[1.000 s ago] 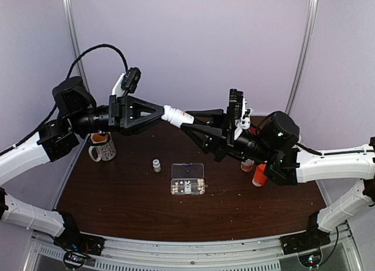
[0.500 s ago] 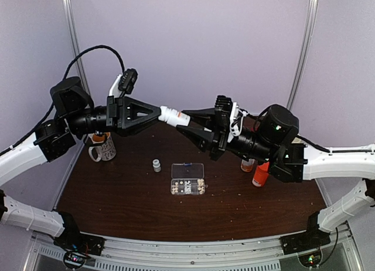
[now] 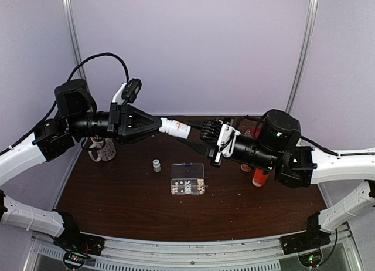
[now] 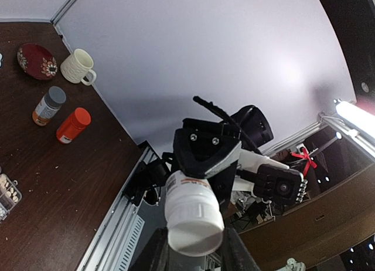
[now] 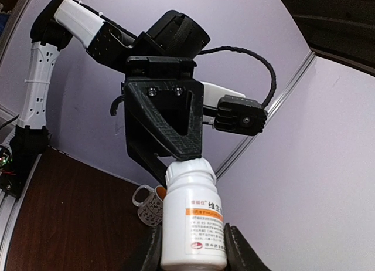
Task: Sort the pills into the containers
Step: Screw the lid of the pill bottle onto the pill bottle.
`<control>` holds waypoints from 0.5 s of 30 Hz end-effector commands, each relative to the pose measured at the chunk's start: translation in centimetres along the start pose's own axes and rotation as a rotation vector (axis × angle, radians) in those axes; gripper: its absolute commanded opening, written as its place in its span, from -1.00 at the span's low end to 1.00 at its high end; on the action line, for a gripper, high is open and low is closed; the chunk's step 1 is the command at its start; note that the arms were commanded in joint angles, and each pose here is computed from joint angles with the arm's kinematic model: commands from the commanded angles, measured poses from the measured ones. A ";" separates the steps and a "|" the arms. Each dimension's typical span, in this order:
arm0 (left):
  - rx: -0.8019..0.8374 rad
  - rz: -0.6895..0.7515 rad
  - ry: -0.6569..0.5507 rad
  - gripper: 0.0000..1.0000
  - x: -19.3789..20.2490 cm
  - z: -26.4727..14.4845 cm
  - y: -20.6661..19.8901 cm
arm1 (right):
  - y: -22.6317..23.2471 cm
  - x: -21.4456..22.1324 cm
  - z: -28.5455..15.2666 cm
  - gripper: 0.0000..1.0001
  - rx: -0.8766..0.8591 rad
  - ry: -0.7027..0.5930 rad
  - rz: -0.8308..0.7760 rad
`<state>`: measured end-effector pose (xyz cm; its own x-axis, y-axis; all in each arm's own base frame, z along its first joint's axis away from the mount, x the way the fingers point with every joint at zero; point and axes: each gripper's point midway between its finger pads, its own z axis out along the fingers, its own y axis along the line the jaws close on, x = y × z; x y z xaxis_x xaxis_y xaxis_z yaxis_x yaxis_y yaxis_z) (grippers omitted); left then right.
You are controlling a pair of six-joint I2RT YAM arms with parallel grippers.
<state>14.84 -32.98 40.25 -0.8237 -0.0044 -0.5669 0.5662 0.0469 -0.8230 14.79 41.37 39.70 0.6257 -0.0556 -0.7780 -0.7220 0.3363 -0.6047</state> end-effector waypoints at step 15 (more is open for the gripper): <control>0.025 0.084 0.047 -0.79 0.8 -0.2 -1.7 | 0.7 -3.1 0.9 -1.00 0.000 0.022 0.073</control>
<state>13.82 -32.73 39.74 -0.8293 0.0470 -0.5568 0.5587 0.0527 -0.8277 13.37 41.86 39.57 0.6576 -0.1549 -0.7373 -0.6692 0.3294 -0.6661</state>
